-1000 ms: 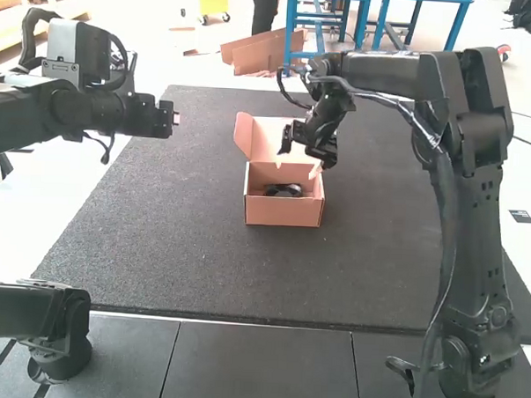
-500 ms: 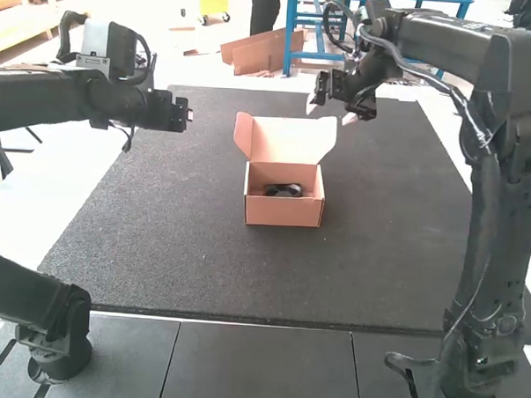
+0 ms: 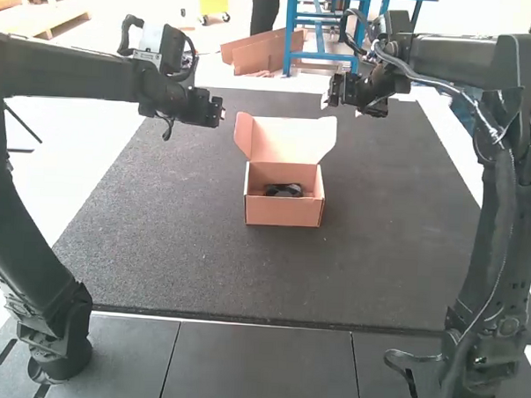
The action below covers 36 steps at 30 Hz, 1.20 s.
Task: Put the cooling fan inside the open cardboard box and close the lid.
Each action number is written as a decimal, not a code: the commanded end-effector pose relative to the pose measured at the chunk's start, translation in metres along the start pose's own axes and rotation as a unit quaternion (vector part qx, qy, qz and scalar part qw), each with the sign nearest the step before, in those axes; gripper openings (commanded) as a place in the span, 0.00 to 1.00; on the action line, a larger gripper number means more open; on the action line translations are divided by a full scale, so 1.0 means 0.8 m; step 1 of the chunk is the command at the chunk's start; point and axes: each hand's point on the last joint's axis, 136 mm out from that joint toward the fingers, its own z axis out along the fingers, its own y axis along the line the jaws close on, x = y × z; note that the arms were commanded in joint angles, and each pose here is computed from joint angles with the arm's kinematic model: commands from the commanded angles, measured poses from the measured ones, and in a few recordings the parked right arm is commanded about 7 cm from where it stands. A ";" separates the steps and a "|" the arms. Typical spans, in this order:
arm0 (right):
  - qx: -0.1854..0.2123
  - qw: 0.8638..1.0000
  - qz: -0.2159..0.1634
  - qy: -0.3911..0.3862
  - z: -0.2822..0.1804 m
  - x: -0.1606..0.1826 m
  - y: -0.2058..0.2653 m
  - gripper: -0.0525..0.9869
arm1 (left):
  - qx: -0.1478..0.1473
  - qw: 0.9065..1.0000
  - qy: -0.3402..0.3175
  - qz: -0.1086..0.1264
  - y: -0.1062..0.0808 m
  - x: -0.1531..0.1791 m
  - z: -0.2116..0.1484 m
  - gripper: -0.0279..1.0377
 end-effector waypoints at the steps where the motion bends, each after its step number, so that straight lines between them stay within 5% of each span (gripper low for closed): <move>1: -0.013 1.000 -0.005 -0.011 0.001 -0.010 0.003 0.92 | -0.017 1.000 -0.021 -0.001 0.004 -0.029 0.008 0.94; 9: -0.032 0.999 -0.008 -0.013 0.011 -0.022 0.009 0.92 | -0.058 0.998 -0.008 0.000 0.018 -0.029 0.045 0.94; 14: -0.053 0.998 -0.002 0.022 0.012 -0.014 0.019 0.92 | -0.058 0.998 -0.012 0.000 0.017 -0.037 0.057 0.94; 24: -0.053 0.995 0.018 0.077 0.024 0.006 0.009 0.86 | 0.038 0.999 -0.023 0.008 -0.050 -0.050 0.059 0.94; 31: -0.056 0.995 0.019 0.085 0.026 0.010 0.010 0.80 | 0.053 0.998 -0.013 0.016 -0.073 -0.039 0.062 0.94; 36: -0.066 0.994 0.022 0.087 0.025 0.011 0.013 0.63 | 0.054 0.998 -0.009 0.017 -0.075 -0.036 0.064 0.94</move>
